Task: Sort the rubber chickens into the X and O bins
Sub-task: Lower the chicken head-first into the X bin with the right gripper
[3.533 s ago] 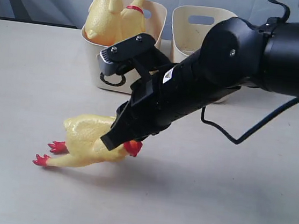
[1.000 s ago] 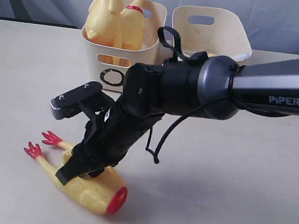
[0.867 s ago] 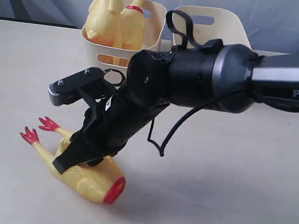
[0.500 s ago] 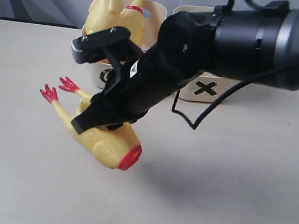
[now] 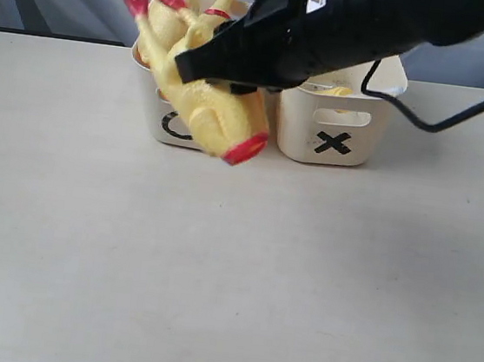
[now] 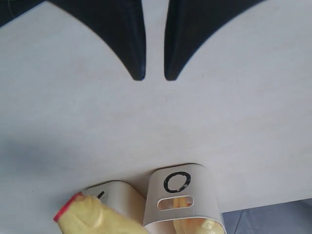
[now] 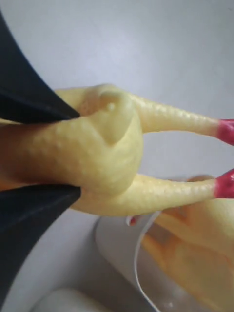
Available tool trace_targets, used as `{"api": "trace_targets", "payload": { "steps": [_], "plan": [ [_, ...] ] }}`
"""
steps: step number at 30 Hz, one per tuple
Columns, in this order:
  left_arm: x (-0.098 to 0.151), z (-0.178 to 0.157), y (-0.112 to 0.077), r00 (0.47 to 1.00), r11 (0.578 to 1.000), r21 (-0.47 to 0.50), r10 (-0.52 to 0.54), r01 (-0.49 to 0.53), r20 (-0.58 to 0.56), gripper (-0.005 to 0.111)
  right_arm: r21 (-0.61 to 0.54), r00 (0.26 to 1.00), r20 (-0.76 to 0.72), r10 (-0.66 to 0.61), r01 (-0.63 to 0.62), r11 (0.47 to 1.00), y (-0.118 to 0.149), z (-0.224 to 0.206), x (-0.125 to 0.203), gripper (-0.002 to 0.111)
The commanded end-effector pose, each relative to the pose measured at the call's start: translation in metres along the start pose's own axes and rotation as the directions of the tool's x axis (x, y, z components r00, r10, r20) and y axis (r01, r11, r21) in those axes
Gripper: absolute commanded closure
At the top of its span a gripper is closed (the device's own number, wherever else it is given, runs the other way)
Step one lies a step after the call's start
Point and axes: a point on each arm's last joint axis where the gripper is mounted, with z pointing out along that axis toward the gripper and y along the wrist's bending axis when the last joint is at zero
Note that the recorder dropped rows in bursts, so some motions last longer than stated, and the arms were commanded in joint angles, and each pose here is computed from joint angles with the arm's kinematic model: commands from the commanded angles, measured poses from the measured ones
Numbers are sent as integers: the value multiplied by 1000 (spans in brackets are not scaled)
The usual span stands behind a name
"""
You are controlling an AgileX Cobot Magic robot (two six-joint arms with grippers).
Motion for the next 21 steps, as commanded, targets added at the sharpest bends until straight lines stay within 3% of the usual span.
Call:
{"api": "trace_targets", "payload": {
  "steps": [1, 10, 21],
  "plan": [
    [2, 0, 0, 1000, 1000, -1, 1, -1, 0, 92, 107, 988, 148, 52, -68, 992, -30, -7, -15, 109],
    [2, 0, 0, 1000, 1000, -3, 2, -2, 0, 92, 229, 942, 324, 89, -169, 959, -92, -1, -24, 109],
    [2, 0, 0, 1000, 1000, -1, 1, -1, 0, 92, 267, 901, 424, 91, -221, 938, -132, 35, -16, 109]
  ]
}}
